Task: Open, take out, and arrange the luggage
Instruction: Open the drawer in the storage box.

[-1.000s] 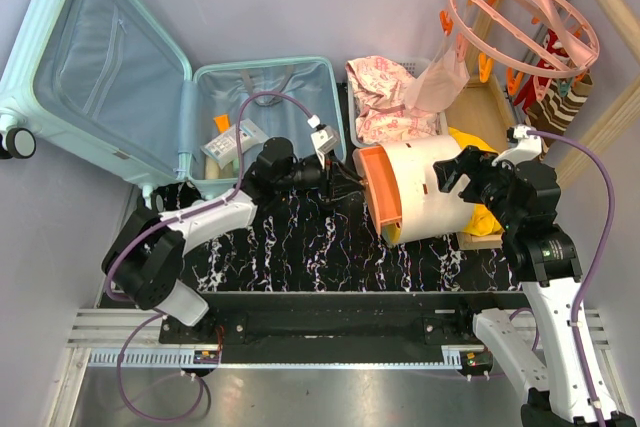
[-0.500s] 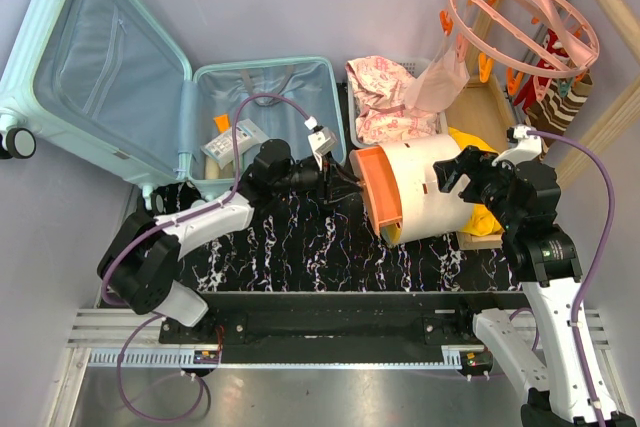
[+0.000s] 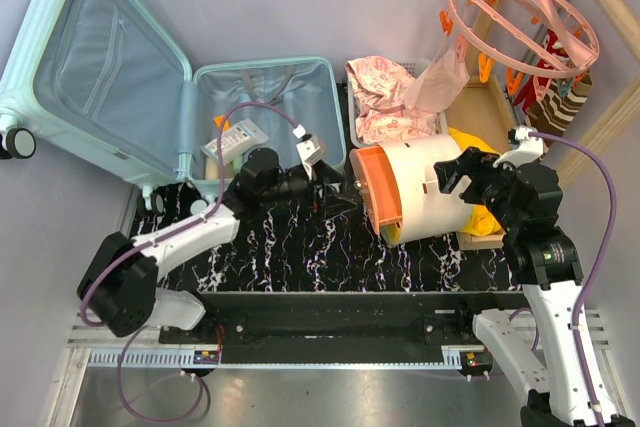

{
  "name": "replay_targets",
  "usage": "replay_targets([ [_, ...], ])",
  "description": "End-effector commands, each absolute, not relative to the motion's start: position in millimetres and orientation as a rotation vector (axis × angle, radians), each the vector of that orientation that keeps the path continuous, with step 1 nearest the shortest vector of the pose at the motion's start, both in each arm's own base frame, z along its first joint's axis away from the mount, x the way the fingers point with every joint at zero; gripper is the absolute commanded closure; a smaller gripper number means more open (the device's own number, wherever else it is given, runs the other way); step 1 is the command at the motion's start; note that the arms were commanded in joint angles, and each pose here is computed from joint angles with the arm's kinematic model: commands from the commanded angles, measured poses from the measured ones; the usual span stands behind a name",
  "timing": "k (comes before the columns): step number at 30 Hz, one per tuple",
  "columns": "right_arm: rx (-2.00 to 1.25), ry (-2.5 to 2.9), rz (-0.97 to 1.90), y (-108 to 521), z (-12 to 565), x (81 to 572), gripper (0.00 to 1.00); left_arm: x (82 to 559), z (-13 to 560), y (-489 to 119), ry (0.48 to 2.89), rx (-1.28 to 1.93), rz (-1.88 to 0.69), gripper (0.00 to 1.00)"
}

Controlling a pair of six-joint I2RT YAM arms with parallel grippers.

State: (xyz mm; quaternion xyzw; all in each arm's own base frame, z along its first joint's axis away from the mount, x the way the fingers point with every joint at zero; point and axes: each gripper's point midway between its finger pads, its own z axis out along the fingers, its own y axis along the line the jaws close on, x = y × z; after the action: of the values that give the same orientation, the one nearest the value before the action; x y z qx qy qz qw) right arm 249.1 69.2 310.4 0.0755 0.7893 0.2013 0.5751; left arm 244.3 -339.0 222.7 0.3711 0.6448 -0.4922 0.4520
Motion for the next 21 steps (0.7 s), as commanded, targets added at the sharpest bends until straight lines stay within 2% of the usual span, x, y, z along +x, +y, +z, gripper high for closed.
replay_targets([
  [1,0.161,1.822,0.459,68,321,246,0.08,252,247,-314,1.52,0.832,-1.08,0.05],
  [2,0.162,1.82,0.458,67,322,246,0.08,253,247,-308,1.525,0.806,-1.057,0.01],
  [8,0.159,1.832,0.379,59,324,260,0.08,288,264,-253,1.628,0.53,-0.779,0.01],
  [10,0.164,1.836,0.338,55,327,271,0.08,314,289,-232,1.644,0.423,-0.662,0.01],
  [12,0.177,1.795,0.306,49,339,281,0.08,333,276,-217,1.747,0.378,-0.57,0.01],
  [13,0.179,1.804,0.288,48,337,290,0.08,348,297,-207,1.723,0.34,-0.539,0.01],
  [14,0.194,1.778,0.267,45,343,297,0.08,358,275,-202,1.815,0.325,-0.504,0.01],
  [19,0.24,1.727,0.197,35,351,332,0.08,412,275,-165,1.815,0.215,-0.438,0.01],
  [20,0.283,1.672,0.174,28,361,339,0.08,425,292,-160,1.781,0.198,-0.421,0.01],
  [21,0.312,1.652,0.17,25,362,342,0.08,441,273,-154,1.842,0.166,-0.374,0.01],
])
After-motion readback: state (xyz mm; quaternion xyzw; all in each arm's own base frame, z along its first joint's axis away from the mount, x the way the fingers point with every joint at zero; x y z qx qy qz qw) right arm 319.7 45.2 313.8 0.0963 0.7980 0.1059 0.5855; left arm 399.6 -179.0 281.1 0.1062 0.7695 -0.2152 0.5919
